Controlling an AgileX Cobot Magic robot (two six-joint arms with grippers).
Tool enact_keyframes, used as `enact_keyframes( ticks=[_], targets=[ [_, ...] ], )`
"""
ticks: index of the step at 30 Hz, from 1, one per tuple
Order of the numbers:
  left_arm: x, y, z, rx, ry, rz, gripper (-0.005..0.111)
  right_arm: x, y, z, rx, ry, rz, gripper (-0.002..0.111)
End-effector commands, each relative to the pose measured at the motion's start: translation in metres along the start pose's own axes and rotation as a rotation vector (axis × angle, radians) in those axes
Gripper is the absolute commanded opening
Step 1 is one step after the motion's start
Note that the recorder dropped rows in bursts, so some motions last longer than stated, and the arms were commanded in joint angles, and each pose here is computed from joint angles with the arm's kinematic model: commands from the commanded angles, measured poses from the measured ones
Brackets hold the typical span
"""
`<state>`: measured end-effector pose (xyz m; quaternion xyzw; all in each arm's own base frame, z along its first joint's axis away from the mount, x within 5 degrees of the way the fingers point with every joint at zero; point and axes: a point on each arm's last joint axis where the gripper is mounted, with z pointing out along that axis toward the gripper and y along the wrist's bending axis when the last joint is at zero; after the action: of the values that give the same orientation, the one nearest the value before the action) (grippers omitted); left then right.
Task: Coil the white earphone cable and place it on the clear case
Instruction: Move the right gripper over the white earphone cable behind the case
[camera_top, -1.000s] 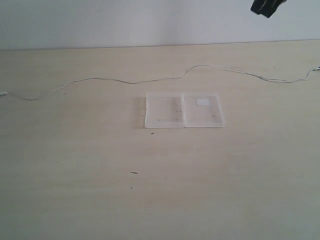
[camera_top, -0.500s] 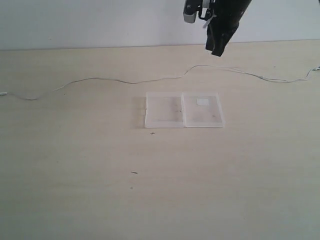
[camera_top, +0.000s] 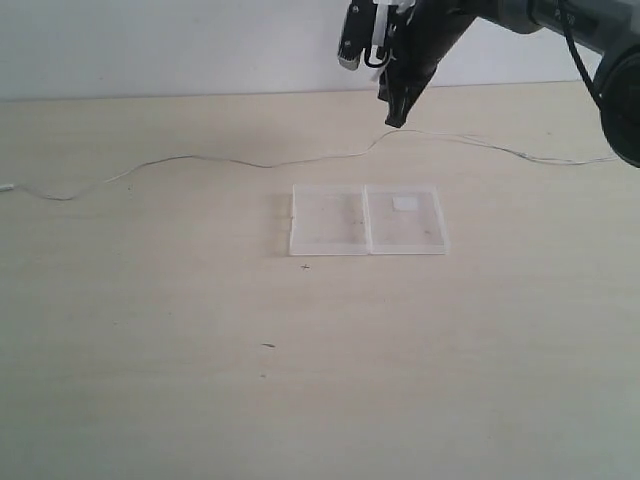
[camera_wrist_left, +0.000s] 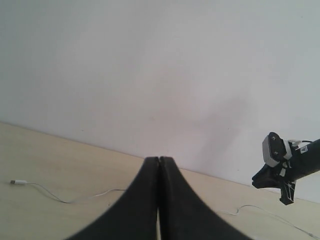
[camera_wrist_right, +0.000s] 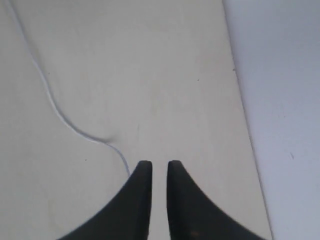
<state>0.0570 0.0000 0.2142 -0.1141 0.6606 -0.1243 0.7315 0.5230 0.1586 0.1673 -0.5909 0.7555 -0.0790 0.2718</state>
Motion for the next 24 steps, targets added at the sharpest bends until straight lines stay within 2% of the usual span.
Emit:
enact_keyframes(
  ticks=[1, 5, 10, 14, 19, 24],
  targets=[
    [-0.002, -0.001, 0.000, 0.003, -0.012, -0.006, 0.000, -0.002, -0.003, -0.003, 0.028, 0.010, -0.005, 0.025],
    [-0.002, -0.001, 0.000, 0.003, -0.012, -0.006, 0.000, 0.015, -0.005, -0.007, 0.022, 0.177, -0.005, 0.038],
    [-0.002, -0.001, 0.000, 0.003, -0.012, -0.006, 0.000, 0.058, -0.027, -0.022, 0.105, 0.371, 0.124, 0.039],
    [-0.002, -0.001, 0.000, 0.003, -0.012, -0.006, 0.000, 0.087, -0.044, -0.044, 0.108, 0.394, 0.260, 0.039],
    [-0.002, -0.001, 0.000, 0.003, -0.012, -0.006, 0.000, 0.111, -0.055, -0.065, 0.087, 0.390, 0.361, 0.040],
    [-0.002, -0.001, 0.000, 0.003, -0.012, -0.006, 0.000, 0.123, -0.054, -0.066, 0.014, 0.356, 0.422, 0.052]
  ],
)
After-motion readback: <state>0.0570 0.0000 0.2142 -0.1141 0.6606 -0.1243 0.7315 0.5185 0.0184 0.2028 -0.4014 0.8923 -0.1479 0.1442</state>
